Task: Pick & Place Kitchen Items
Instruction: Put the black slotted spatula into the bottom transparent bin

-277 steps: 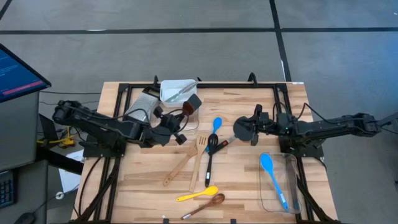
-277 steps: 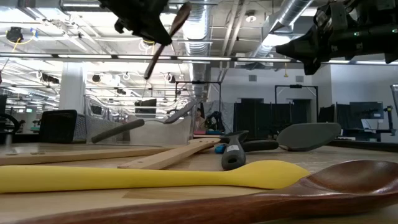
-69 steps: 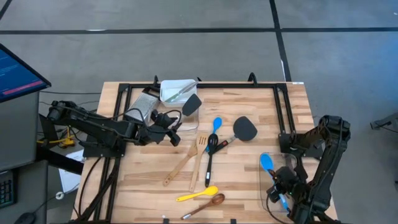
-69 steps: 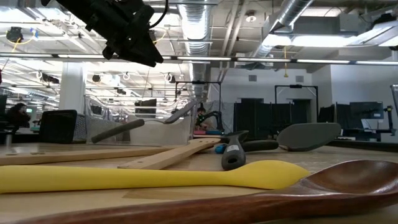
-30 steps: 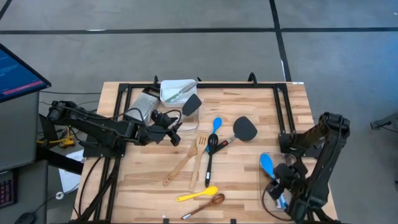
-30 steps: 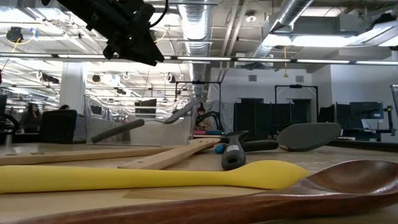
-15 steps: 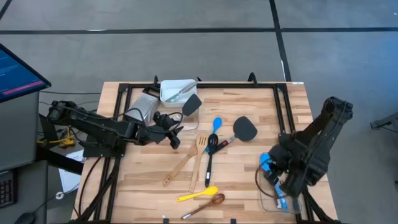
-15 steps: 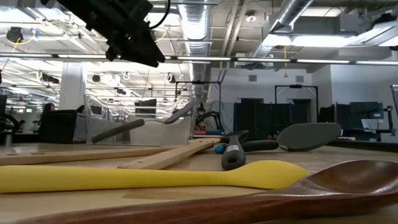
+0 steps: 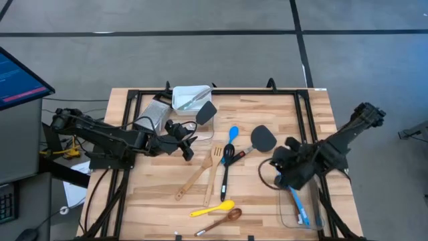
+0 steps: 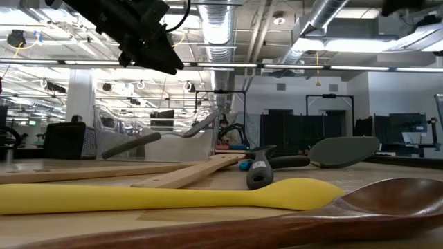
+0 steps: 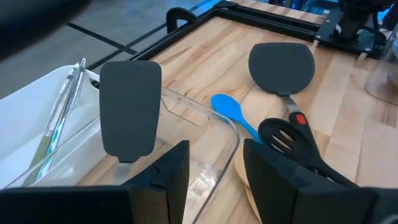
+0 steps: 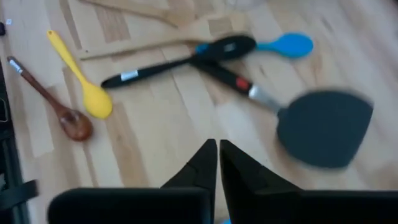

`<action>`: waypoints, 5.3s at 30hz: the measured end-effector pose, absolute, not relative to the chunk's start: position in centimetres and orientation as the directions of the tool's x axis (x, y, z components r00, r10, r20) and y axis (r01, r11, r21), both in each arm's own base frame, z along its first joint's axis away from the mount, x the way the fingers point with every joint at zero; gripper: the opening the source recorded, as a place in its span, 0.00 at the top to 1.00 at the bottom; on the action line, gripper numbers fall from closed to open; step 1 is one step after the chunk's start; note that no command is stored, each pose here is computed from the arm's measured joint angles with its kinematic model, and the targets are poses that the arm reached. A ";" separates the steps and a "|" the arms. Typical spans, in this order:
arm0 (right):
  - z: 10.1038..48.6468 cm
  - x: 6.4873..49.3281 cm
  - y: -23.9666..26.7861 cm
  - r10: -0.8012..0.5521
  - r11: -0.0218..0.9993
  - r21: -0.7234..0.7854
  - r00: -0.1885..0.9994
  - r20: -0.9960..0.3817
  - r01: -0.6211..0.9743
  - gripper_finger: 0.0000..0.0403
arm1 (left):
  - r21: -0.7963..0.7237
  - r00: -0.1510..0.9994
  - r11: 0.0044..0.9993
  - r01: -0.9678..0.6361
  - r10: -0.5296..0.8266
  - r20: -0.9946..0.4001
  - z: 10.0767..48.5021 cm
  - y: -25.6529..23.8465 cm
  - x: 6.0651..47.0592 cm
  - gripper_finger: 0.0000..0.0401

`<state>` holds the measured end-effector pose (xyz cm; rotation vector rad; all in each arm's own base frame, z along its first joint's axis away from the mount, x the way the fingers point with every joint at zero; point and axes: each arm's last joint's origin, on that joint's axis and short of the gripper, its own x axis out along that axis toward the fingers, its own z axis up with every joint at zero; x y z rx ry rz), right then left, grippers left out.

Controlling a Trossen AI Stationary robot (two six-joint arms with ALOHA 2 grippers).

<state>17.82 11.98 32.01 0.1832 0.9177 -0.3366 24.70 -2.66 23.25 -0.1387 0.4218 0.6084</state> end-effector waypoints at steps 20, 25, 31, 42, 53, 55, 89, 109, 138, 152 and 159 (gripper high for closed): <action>31.8 24.3 6.6 -0.144 0.970 0.012 0.611 -0.778 0.244 1.00 | 0.096 0.734 0.835 -0.542 0.526 -0.430 23.2 -2.6 24.6 0.66; 30.6 26.3 5.8 -0.098 0.982 0.019 0.589 -0.802 0.189 1.00 | 0.098 0.731 0.835 -0.541 0.525 -0.435 23.1 -2.7 24.6 0.66; 28.7 27.8 4.9 -0.075 0.989 0.003 0.519 -0.851 0.147 1.00 | 0.052 0.762 0.874 -0.484 0.450 -0.465 23.0 -2.9 24.7 0.66; 28.5 29.5 3.7 -0.047 0.998 -0.013 0.576 -0.816 0.062 1.00 | -0.032 0.797 0.915 -0.401 0.332 -0.505 22.9 -3.2 24.8 0.66; 25.7 29.7 2.4 -0.007 1.000 0.003 0.590 -0.807 0.017 1.00 | -0.033 0.797 0.916 -0.399 0.329 -0.506 22.9 -3.3 24.8 0.66; 24.6 29.7 2.0 0.017 1.000 0.029 0.602 -0.798 0.011 1.00 | -0.033 0.797 0.916 -0.400 0.330 -0.506 22.9 -3.2 24.8 0.66; 18.4 28.2 -3.6 -0.039 0.806 0.387 0.693 -0.720 0.448 0.99 | -0.031 0.797 0.915 -0.401 0.332 -0.505 22.8 -3.2 24.8 0.66; 13.6 29.0 -4.5 -0.032 0.687 0.378 0.545 -0.838 0.620 0.57 | -0.031 0.796 0.916 -0.401 0.332 -0.506 22.8 -3.2 24.8 0.66; 15.3 30.2 -3.7 0.051 0.710 0.454 0.604 -0.796 0.538 0.57 | -0.022 0.796 0.918 -0.397 0.332 -0.506 22.8 -3.2 24.8 0.66; 15.3 30.2 -3.7 -0.005 0.714 0.418 0.601 -0.799 0.562 0.55 | -0.022 0.796 0.918 -0.397 0.332 -0.506 22.8 -3.2 24.7 0.66; 15.3 30.3 -3.2 -0.042 0.727 0.386 0.597 -0.801 0.569 0.56 | -0.023 0.796 0.917 -0.397 0.332 -0.506 22.8 -3.2 24.7 0.66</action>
